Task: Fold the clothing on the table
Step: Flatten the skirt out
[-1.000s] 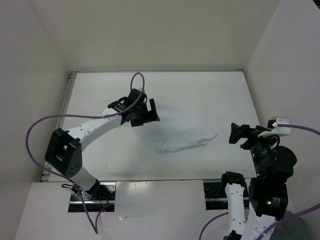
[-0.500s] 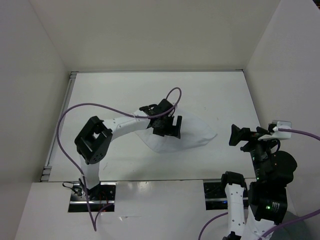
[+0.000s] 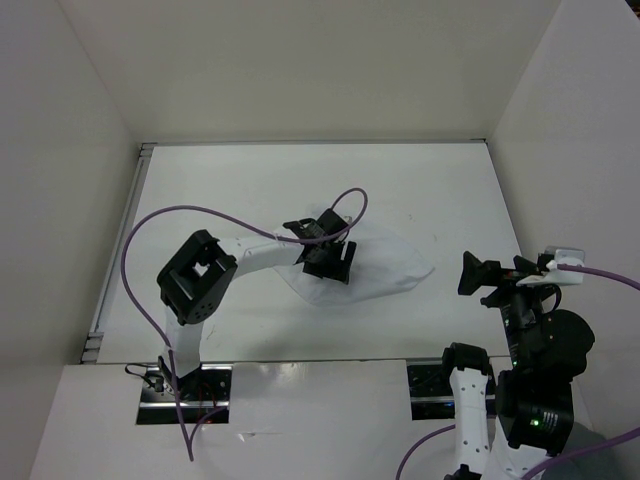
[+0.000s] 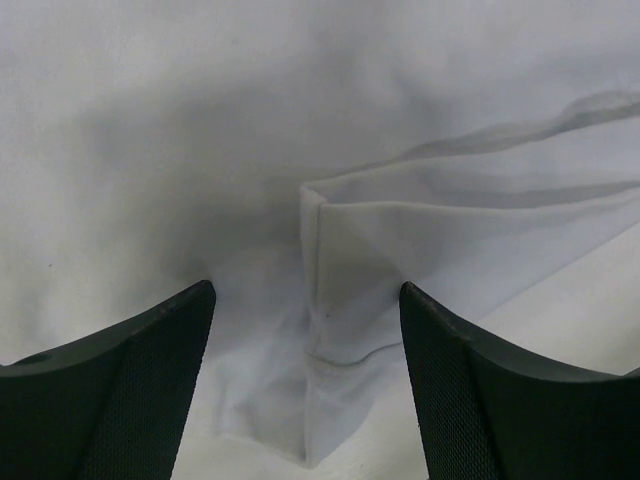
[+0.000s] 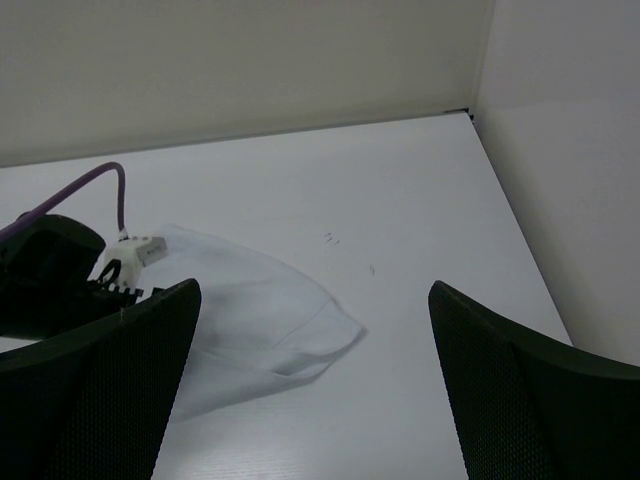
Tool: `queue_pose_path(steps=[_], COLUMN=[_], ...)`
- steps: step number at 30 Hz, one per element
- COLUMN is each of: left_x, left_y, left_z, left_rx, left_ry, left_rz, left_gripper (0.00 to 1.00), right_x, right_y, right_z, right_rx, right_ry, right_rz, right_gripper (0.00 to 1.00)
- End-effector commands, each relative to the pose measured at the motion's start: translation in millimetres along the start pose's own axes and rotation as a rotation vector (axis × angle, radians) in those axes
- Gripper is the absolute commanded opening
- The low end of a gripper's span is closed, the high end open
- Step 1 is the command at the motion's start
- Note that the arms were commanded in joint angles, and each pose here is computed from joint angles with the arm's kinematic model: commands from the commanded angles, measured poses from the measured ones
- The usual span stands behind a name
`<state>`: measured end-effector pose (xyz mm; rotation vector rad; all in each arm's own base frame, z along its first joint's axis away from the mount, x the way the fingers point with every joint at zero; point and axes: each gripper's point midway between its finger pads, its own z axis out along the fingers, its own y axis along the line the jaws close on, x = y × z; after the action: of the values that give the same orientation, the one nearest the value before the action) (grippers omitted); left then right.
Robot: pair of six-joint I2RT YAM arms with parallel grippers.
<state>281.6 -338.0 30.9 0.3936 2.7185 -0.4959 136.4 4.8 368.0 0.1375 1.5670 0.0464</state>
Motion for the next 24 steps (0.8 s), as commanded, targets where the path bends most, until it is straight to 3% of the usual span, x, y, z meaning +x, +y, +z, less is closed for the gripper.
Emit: queue_pose_path(steps=[1, 6, 13, 24], left_x=[-15, -11, -24, -8], left_y=[-22, -29, -43, -41], left_z=[-8, -8, -23, 2], left_rx=[0.085, 0.085, 0.096, 0.106], left_ry=[-0.077, -0.075, -0.168, -0.094], left_rz=[0.040, 0.058, 0.102, 0.104], left_gripper=[0.80, 0.79, 0.79, 0.77], right_x=[-3, -3, -4, -4], right_y=[-1, -1, -2, -2], right_z=[-2, -2, -4, -4], right_rx=[0.011, 0.011, 0.019, 0.019], right_ry=[-0.017, -0.017, -0.027, -0.027], right_rz=[-0.007, -0.007, -0.009, -0.009], right_gripper=[0.99, 0.99, 0.99, 0.99])
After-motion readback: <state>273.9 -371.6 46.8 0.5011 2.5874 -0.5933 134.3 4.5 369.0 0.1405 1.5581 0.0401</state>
